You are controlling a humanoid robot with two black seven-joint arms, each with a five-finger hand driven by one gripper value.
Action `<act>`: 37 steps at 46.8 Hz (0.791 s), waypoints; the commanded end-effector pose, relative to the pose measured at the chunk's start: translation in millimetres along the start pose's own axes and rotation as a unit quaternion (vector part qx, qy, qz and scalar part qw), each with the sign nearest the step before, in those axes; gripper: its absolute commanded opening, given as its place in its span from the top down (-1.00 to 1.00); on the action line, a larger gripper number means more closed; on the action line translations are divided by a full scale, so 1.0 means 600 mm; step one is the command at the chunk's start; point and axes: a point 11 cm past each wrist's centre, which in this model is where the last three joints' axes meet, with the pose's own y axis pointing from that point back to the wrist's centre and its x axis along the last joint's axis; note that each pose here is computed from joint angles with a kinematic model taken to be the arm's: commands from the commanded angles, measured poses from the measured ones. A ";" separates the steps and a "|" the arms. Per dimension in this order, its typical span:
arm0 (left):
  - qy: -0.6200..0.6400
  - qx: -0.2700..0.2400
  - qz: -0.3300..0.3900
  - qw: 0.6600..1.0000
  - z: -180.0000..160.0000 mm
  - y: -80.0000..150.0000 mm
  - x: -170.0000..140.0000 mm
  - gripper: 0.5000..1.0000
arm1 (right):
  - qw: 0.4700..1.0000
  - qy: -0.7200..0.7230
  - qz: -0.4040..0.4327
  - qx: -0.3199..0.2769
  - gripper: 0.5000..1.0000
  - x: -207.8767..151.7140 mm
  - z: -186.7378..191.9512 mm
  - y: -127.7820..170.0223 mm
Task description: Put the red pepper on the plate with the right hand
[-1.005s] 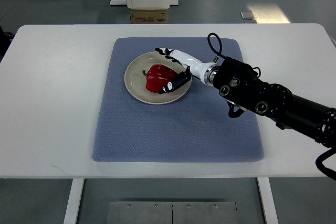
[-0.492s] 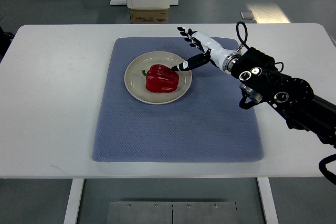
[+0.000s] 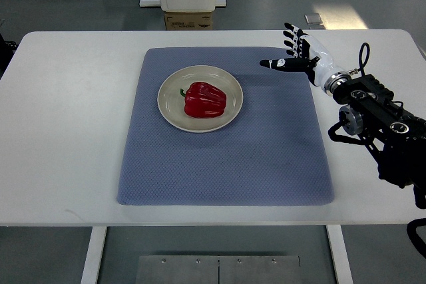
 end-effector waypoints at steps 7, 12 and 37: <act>0.000 0.000 0.000 1.000 0.000 0.000 0.000 -1.00 | 0.998 -0.056 0.032 0.003 -1.00 0.042 0.017 0.018; 0.000 0.000 0.000 1.000 0.000 0.000 0.000 -1.00 | 0.995 -0.092 0.045 0.007 -1.00 0.057 0.026 0.025; 0.000 0.000 0.000 1.000 0.000 0.000 0.000 -1.00 | 0.972 -0.215 0.090 0.020 -1.00 0.086 0.054 0.044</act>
